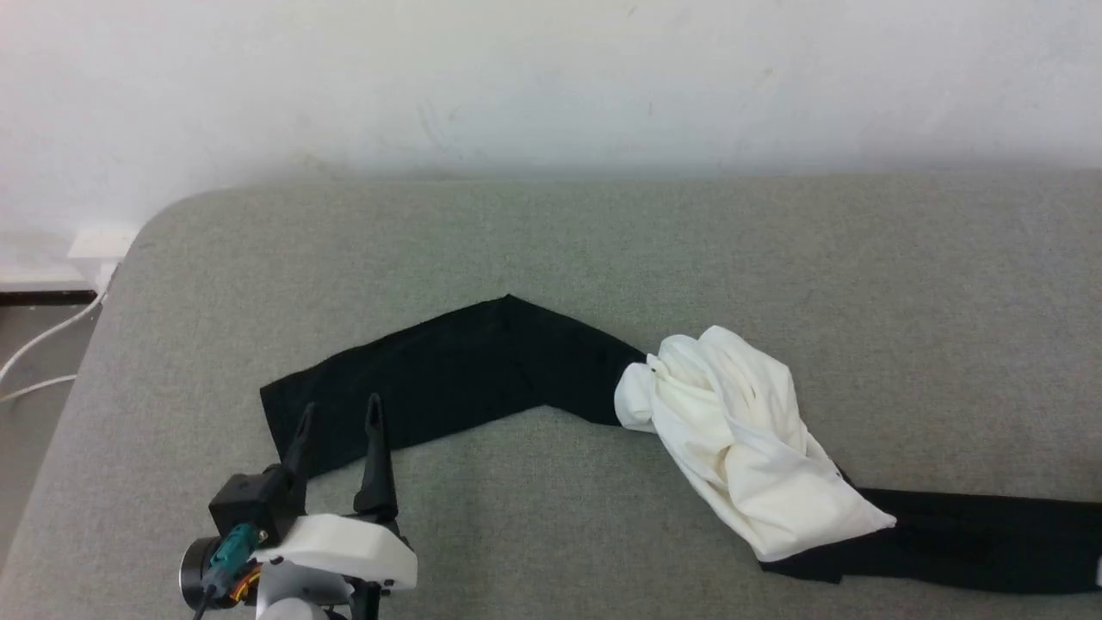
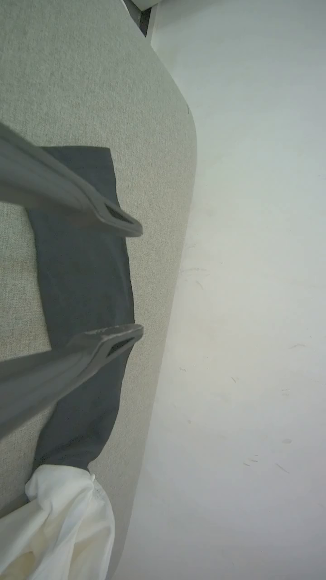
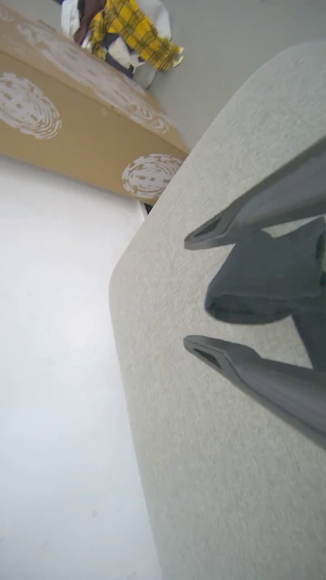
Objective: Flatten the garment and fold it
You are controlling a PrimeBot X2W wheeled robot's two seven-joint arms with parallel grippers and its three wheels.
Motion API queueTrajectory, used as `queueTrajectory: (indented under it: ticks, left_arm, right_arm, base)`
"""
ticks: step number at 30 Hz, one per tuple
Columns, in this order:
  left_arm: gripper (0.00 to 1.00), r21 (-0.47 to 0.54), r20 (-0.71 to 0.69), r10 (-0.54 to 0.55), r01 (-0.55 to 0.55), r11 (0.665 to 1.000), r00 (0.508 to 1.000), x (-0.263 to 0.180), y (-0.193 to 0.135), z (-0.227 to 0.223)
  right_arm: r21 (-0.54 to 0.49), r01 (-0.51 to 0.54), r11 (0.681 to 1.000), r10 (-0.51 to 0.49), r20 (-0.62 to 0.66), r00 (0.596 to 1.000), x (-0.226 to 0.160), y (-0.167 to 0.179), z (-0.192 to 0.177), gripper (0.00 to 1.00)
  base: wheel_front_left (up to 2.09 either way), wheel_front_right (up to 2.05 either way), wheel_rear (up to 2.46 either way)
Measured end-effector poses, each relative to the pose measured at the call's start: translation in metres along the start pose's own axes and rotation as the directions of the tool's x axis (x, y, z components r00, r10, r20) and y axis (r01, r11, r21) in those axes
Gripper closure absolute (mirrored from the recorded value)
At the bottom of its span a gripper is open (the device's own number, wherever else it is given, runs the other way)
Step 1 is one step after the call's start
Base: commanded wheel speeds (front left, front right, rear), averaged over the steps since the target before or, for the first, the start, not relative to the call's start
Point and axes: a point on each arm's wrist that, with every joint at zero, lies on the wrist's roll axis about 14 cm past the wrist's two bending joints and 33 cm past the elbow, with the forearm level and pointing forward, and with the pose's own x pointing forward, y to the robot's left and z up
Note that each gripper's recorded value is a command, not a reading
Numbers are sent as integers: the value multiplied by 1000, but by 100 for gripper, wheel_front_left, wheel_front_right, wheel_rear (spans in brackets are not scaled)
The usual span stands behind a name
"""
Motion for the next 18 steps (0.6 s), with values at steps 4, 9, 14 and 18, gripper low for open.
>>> queueTrajectory:
  ticks: [4, 9, 14, 18]
  left_arm:
    - [0, 10, 1, -8, 8, 1000, 1000, -3, 0, 2]
    - [0, 21, -11, -25, 25, 999, 1000, -3, -3, 1]
    - [0, 43, -47, -65, 67, 997, 997, -2, -12, -4]
    - [0, 68, -107, -156, 164, 984, 982, 11, -37, -11]
  right_arm:
    - [-34, -164, 986, 167, 108, 980, -17, 51, 27, 0]
    - [-32, -338, 941, 339, 162, 927, -50, 97, 44, 0]
    - [8, -466, 885, 457, 189, 869, -88, 127, 59, 0]
    - [14, -519, 855, 506, 198, 839, -107, 139, 70, 0]
  base:
    - [0, 0, 0]
    - [0, 0, 0]
    - [0, 0, 0]
    - [0, 0, 0]
